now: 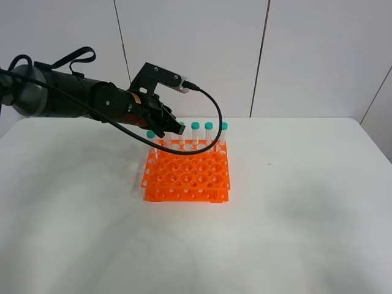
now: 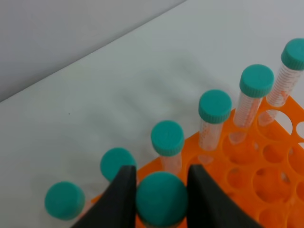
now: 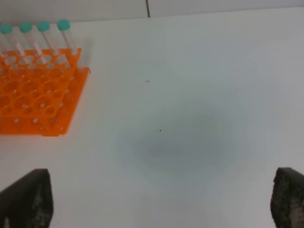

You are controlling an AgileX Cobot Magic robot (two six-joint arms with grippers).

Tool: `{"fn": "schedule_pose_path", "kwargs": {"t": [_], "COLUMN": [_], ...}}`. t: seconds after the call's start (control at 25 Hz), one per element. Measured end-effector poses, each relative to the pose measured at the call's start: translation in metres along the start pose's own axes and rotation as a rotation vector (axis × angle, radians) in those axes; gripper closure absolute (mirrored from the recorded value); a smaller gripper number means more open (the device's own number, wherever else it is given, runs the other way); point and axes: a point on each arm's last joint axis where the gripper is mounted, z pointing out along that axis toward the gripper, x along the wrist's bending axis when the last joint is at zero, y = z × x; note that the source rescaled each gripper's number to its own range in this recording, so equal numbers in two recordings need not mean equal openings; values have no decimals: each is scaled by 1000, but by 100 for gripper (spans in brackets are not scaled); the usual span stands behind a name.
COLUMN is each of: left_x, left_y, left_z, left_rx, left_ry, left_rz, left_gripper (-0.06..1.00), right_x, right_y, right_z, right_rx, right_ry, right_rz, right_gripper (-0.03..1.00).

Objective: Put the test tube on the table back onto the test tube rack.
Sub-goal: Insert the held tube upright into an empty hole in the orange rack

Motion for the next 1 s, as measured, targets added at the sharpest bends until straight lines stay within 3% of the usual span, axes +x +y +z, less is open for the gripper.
{"fn": "schedule_pose_path", "kwargs": {"t": [0.28, 1.0], "left_x": [1, 1], "left_y": [3, 1], "left_z": [1, 1], "left_rx": [-39, -18], "left_ry": [10, 6], "left_rz": [-1, -2], "left_gripper": [94, 94], "right_x": [0, 0], "right_y": [0, 0], "right_z": [0, 0], "right_rx": [0, 0], "right_ry": [0, 0], "right_rz": [0, 0], "right_gripper": [-3, -3]}}
